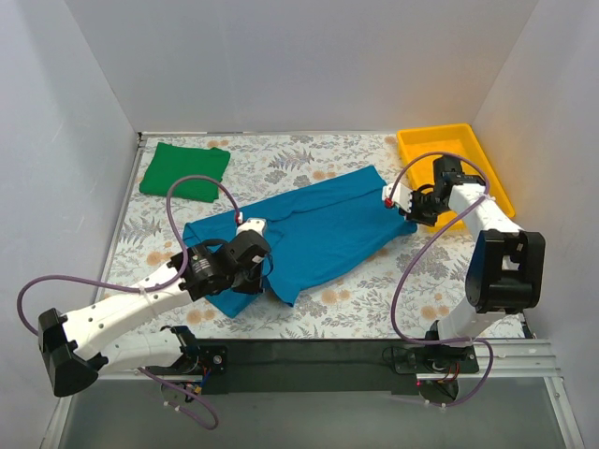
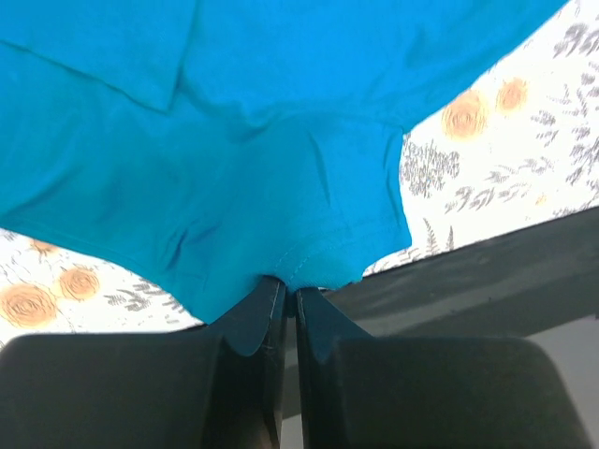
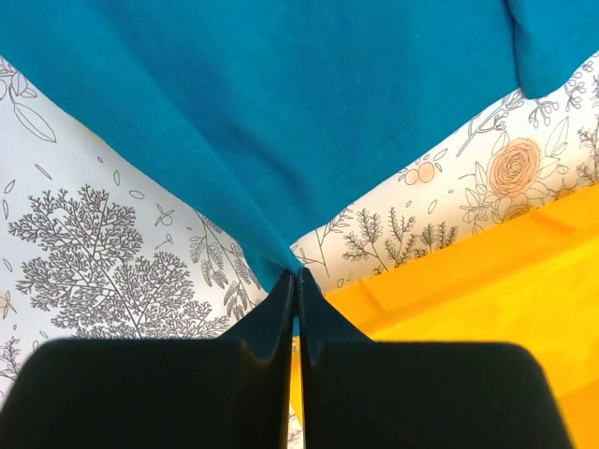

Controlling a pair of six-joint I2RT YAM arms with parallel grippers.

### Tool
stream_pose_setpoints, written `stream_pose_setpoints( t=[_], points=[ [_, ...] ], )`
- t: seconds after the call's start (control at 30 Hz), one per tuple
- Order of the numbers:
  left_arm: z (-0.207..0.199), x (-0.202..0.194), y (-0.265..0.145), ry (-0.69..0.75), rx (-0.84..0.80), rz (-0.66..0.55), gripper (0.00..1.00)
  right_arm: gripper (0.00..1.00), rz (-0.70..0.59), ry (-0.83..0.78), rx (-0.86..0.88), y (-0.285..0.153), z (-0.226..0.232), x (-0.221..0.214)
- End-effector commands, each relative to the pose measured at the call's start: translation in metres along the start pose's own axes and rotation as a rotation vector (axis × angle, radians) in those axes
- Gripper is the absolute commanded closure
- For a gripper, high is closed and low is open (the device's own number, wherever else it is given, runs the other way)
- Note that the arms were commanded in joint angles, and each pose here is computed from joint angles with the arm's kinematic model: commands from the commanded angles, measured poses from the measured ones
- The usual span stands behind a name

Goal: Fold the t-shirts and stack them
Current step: Fold the tshirt

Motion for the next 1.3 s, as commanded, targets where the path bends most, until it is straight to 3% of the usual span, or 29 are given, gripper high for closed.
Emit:
stream_pose_setpoints(
  t=[0.0,1.27],
  points=[
    [0.004,0.024,-0.007,0.002,0.017,-0.096,1.00,0.99,-0.012,0.040,-0.003,-0.006,-0.008,0.008],
    [0.061,0.079,0.008,0.004,0.235,-0.204,1.00,0.99,0.044,0.145,-0.048,0.006,-0.041,0.020]
  ],
)
Point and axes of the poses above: each gripper's point midway between its finger pads, its own y axis out along the fingers, its own z axis along the line the jaws close on, x = y × z, the point moved 7 cm from there along -y, back along the fingers, and after that the axes turned 10 degrees about y, right-handed, at the moved point
